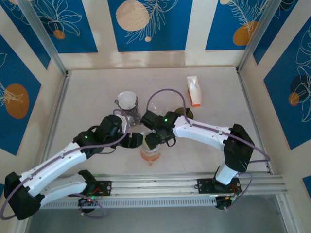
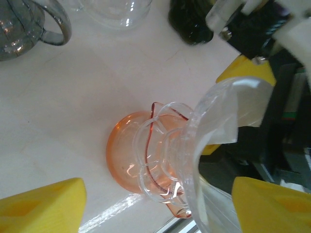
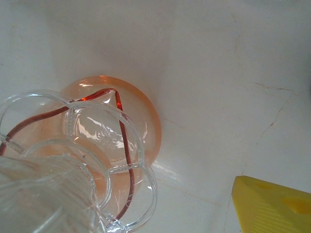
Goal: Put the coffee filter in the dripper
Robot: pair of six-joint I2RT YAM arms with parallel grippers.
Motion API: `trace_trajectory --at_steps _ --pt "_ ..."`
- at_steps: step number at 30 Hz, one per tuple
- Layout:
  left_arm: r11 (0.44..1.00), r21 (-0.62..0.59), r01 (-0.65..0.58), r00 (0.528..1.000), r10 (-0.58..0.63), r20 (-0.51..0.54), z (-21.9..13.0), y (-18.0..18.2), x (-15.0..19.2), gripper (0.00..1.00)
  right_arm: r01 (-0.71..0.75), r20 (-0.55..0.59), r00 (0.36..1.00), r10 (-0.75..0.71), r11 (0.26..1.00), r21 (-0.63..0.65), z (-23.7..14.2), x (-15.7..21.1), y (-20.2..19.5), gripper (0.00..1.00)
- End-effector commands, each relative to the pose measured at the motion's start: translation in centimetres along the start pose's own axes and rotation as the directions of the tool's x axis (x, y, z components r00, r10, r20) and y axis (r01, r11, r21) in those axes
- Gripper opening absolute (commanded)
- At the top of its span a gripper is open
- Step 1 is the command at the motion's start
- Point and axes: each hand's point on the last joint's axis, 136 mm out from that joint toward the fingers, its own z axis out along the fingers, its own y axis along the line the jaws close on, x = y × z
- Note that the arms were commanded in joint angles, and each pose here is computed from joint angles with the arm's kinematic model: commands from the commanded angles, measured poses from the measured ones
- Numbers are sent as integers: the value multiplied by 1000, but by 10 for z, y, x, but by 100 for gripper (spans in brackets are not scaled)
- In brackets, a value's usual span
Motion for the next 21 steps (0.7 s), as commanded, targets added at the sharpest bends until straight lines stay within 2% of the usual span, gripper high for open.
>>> trace_trajectory --at_steps 1,4,8,14,21 --pt "998 65 2 999 -4 36 -4 -9 -8 85 18 -41 999 -16 998 62 14 8 -6 81" --pt "998 59 12 1000 -14 21 0 -8 -7 83 16 -42 999 -13 998 64 15 8 -6 81" --pt "999 19 28 1000 -28 -12 6 1 -2 71 14 -42 999 -11 998 66 15 8 -6 81" --pt "999 -21 28 998 -30 -51 8 10 7 58 7 -37 999 -4 998 66 15 7 -6 81" --pt "999 -45 32 998 -34 -61 9 15 9 55 -5 -10 1000 6 998 63 11 2 -6 81"
